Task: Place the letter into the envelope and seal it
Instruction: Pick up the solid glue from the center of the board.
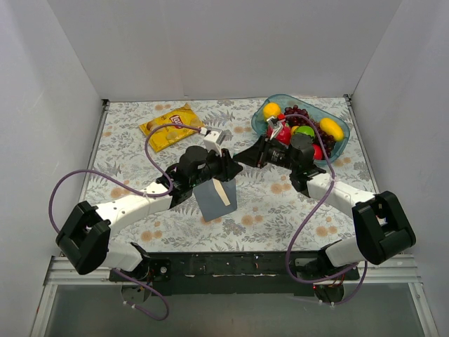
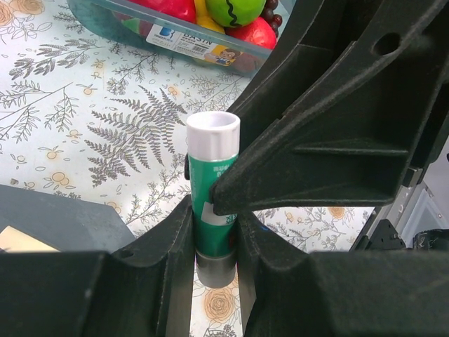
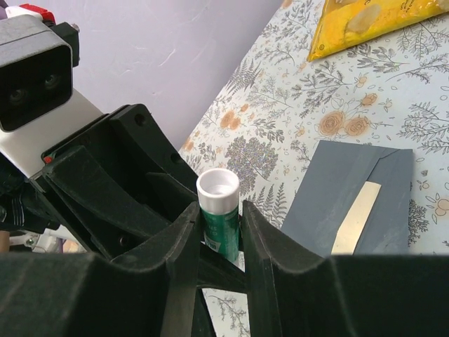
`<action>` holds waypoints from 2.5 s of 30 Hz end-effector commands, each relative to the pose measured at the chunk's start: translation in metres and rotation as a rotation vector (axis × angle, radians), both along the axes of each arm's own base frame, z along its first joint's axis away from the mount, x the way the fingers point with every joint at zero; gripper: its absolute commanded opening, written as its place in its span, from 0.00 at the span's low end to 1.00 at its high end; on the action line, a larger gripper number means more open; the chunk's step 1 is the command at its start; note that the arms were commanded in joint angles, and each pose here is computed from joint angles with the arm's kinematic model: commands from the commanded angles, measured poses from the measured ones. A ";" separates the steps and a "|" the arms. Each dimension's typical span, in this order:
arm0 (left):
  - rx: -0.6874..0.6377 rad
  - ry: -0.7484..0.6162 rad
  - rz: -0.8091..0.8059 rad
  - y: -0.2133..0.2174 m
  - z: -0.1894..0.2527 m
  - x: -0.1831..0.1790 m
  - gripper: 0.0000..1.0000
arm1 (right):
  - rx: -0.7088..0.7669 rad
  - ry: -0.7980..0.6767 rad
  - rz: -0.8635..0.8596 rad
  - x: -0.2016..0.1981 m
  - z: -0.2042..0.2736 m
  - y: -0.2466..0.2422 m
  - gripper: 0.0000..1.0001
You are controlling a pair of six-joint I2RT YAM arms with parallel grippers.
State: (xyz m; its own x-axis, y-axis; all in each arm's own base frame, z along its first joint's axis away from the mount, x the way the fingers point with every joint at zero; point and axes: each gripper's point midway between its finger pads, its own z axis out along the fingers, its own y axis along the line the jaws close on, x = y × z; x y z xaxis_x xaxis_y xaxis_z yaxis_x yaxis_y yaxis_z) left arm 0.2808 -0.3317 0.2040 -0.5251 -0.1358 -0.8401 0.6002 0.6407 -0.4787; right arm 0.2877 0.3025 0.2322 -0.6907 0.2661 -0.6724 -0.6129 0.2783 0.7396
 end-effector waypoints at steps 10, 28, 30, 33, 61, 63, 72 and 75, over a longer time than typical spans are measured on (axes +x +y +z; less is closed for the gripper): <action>-0.041 -0.054 -0.062 -0.021 0.031 -0.010 0.00 | -0.065 -0.019 -0.004 -0.008 -0.009 0.006 0.12; -0.029 0.009 -0.051 -0.019 0.010 -0.016 0.71 | -0.110 -0.064 -0.044 -0.036 -0.013 -0.019 0.01; -0.025 0.016 -0.054 -0.019 0.007 -0.018 0.71 | -0.107 -0.068 -0.051 -0.035 -0.012 -0.019 0.01; -0.024 0.018 -0.057 -0.019 0.006 -0.020 0.71 | -0.103 -0.069 -0.056 -0.035 -0.009 -0.020 0.01; 0.033 0.002 -0.033 -0.013 -0.007 -0.017 0.81 | -0.080 -0.058 -0.062 -0.036 0.000 -0.020 0.01; 0.031 0.000 -0.035 -0.013 -0.007 -0.018 0.81 | -0.079 -0.056 -0.068 -0.036 0.000 -0.021 0.01; 0.022 -0.005 -0.058 -0.011 -0.005 -0.024 0.76 | -0.071 -0.052 -0.098 -0.034 0.003 -0.024 0.01; 0.018 -0.006 -0.072 -0.013 -0.004 -0.026 0.71 | -0.071 -0.054 -0.107 -0.034 0.002 -0.025 0.01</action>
State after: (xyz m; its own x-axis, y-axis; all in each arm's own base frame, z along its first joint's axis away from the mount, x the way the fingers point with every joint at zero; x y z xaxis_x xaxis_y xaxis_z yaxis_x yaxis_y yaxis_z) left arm 0.2584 -0.3455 0.1863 -0.5607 -0.0714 -0.8250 0.6182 0.6267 -0.4744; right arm 0.2545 0.2787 0.2207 -0.6585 0.2564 -0.7075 -0.5909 0.4060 0.6971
